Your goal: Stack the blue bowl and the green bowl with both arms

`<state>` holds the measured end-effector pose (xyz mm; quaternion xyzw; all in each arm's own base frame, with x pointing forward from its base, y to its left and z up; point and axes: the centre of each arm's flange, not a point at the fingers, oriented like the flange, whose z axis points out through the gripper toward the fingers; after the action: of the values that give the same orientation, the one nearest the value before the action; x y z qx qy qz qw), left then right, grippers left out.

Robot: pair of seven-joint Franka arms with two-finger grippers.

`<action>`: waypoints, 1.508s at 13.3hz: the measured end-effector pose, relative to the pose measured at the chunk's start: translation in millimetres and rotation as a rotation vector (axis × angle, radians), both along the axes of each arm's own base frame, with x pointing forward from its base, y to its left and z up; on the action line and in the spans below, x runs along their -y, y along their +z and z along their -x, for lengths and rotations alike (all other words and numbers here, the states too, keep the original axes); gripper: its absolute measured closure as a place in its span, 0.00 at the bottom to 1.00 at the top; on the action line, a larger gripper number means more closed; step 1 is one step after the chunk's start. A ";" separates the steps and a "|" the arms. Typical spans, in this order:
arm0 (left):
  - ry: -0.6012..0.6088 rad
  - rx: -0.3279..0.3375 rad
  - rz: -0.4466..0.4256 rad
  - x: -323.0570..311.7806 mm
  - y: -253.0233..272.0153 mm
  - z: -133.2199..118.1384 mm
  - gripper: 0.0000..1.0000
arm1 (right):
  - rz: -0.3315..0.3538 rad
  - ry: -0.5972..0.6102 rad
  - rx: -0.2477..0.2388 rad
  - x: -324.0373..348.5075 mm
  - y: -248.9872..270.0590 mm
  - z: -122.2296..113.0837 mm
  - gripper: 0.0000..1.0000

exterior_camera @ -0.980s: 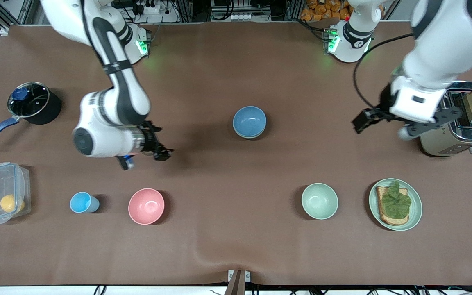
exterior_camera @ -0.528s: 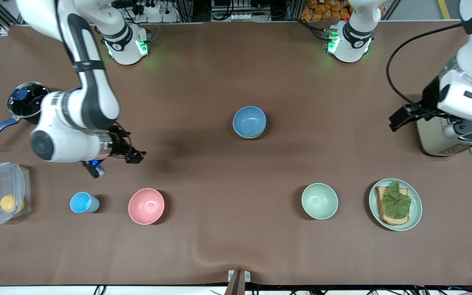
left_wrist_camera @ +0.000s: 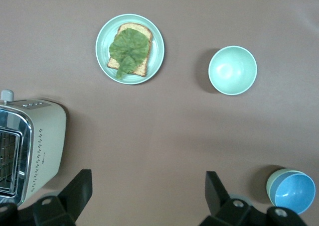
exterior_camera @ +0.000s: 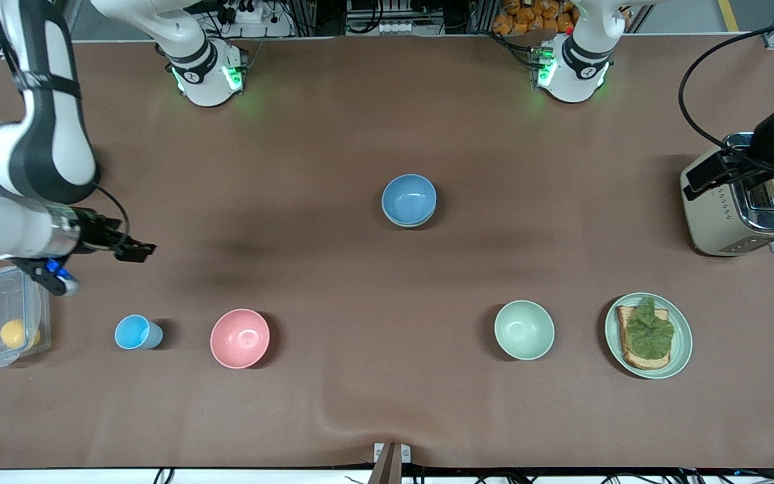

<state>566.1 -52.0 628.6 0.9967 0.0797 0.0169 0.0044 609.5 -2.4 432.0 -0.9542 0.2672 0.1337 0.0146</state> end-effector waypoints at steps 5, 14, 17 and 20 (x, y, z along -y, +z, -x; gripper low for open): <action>-0.027 -0.063 -0.007 13.9 -5.1 8.8 0.00 | -0.047 0.207 0.163 9.2 97.5 26.5 0.00; -0.045 -0.079 -0.013 23.8 8.0 24.3 0.00 | 0.005 0.299 0.357 -20.0 217.9 86.5 0.00; -0.046 -0.078 -0.013 23.8 8.6 24.7 0.00 | 0.008 0.296 0.354 -17.9 216.0 87.1 0.00; -0.045 -0.078 -0.013 23.3 8.5 24.6 0.00 | 0.007 0.296 0.343 -17.8 209.9 84.7 0.00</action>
<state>541.5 -75.3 637.1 0.9981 0.0575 -0.0217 -0.0049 524.8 15.4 641.9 -0.9918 0.1181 -0.0308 0.0367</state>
